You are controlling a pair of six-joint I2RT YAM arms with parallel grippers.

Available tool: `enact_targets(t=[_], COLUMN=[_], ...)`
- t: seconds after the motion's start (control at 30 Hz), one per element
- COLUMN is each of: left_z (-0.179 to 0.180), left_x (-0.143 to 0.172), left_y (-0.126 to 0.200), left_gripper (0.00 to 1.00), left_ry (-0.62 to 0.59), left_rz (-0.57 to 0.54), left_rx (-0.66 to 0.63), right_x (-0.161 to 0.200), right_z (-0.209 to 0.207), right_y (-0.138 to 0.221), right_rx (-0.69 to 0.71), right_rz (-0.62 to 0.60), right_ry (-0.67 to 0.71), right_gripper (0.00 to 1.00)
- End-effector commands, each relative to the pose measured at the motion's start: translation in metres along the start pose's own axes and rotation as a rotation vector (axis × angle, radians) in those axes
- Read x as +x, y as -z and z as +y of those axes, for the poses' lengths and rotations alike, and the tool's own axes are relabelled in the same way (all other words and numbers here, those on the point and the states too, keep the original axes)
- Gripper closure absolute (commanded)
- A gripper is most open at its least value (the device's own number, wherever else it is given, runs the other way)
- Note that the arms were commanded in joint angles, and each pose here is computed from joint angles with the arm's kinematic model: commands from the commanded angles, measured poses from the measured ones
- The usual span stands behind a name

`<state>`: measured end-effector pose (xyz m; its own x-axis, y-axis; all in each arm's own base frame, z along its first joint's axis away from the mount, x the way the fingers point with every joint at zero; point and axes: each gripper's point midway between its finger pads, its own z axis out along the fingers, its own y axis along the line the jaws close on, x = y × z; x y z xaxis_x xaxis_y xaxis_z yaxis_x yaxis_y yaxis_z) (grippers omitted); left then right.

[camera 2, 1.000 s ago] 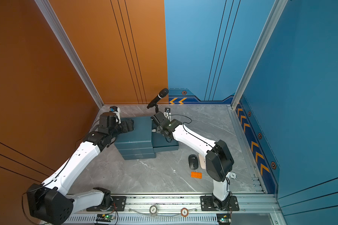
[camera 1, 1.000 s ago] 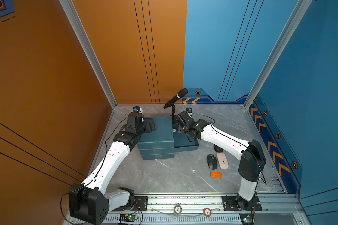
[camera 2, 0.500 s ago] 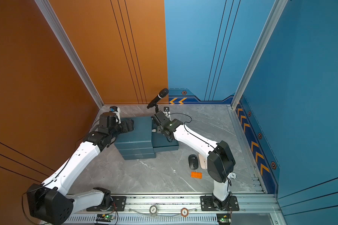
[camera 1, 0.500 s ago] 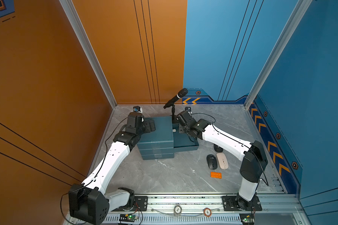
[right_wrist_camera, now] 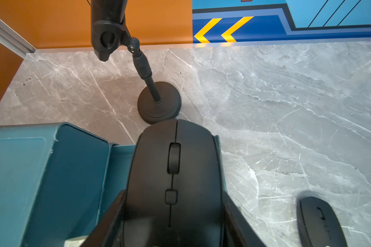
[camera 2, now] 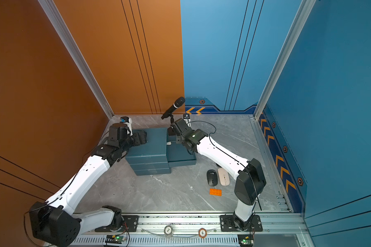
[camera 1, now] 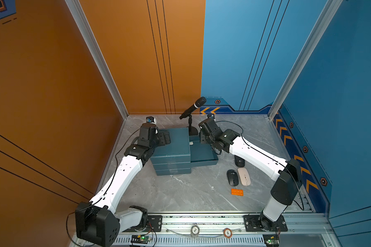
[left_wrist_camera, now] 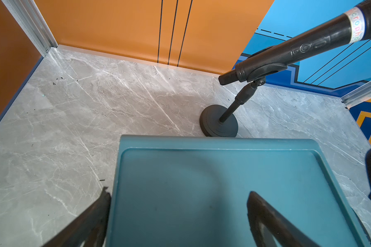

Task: Take the mice out of the drawer
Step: Place the mouse at the center of the board.

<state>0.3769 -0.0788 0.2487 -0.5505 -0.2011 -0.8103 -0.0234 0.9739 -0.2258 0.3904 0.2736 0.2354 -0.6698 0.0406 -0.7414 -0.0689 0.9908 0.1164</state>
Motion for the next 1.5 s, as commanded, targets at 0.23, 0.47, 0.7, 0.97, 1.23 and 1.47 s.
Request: enact_targets(t=[0.23, 0.47, 0.7, 0.97, 1.23, 1.47], left_z=[-0.009, -0.013, -0.017, -0.035, -0.043, -0.043], left_x=[-0.011, -0.013, -0.014, -0.015, -0.016, -0.016], left_y=[0.007, 0.01, 0.012, 0.018, 0.021, 0.023], left_gripper=[0.02, 0.02, 0.02, 0.02, 0.02, 0.02], left_ry=[0.007, 0.003, -0.006, -0.034, -0.063, -0.065], left_rz=[-0.04, -0.045, -0.054, -0.072, -0.081, -0.086], left_rx=[0.046, 0.067, 0.09, 0.18, 0.209, 0.206], right_x=[-0.009, -0.009, -0.005, 0.006, 0.06, 0.11], right_z=[-0.025, -0.052, -0.076, -0.11, -0.143, -0.135], right_y=[0.02, 0.023, 0.025, 0.021, -0.005, -0.036], right_rx=[0.015, 0.01, 0.04, 0.084, 0.124, 0.025], right_rz=[-0.007, 0.031, 0.078, 0.137, 0.266, 0.362], right_ry=[0.03, 0.003, 0.02, 0.028, 0.063, 0.069], right_gripper=[0.61, 0.61, 0.61, 0.61, 0.61, 0.61])
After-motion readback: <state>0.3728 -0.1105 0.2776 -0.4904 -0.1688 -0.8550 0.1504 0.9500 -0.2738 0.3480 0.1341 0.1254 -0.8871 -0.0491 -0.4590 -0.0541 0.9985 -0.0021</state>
